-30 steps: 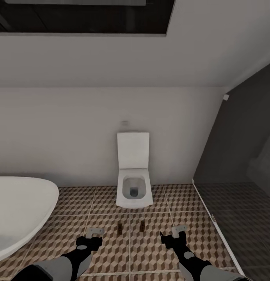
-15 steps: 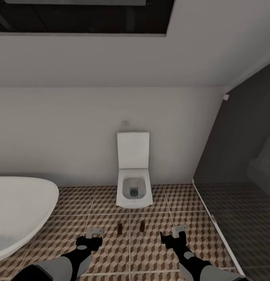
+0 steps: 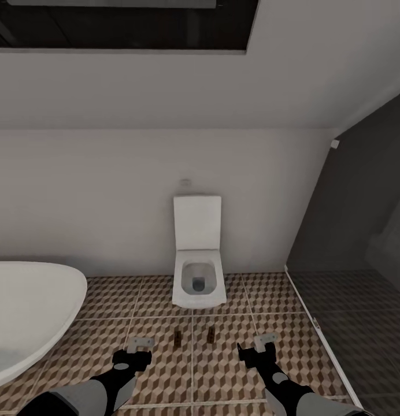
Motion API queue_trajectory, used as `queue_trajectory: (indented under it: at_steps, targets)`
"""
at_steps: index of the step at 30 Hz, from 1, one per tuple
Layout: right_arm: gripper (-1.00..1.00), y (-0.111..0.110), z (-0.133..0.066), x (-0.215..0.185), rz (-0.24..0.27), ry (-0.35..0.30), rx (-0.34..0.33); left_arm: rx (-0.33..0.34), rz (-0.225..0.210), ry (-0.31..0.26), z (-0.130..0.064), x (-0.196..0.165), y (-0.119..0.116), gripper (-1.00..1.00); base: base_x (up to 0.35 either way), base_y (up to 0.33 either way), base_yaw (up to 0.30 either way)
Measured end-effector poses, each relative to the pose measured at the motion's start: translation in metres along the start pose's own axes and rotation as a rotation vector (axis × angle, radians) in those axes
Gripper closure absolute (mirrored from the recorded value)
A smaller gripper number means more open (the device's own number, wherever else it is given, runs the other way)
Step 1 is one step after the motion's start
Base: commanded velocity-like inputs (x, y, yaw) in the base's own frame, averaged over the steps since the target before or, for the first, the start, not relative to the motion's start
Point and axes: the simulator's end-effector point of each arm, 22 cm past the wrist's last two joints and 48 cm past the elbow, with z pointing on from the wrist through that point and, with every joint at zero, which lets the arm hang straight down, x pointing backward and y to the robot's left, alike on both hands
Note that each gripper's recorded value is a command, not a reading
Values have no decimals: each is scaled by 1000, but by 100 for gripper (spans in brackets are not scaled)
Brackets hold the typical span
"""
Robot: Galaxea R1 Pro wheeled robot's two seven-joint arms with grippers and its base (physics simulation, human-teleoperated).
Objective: Take the four mousetraps from the cabinet in the bathroom and place them on the bathroom floor. Make sure all four end up on the same floor surface, and ensure that at least two of them are either under or directly next to the same bathroom sink.
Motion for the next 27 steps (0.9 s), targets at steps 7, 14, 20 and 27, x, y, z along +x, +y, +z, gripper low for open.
queue_trajectory:
  at_steps: [7,14,20,27]
  targets:
    - [-100,0,0,0,0,0,0,-2,0,6,0,3,1,-100,0,0,0]
    - [-100,0,0,0,0,0,0,-6,1,13,0,7,3,-100,0,0,0]
    - [-100,0,0,0,0,0,0,-18,1,18,0,10,13,-100,0,0,0]
    - [-100,0,0,0,0,0,0,-7,3,34,0,23,19,-100,0,0,0]
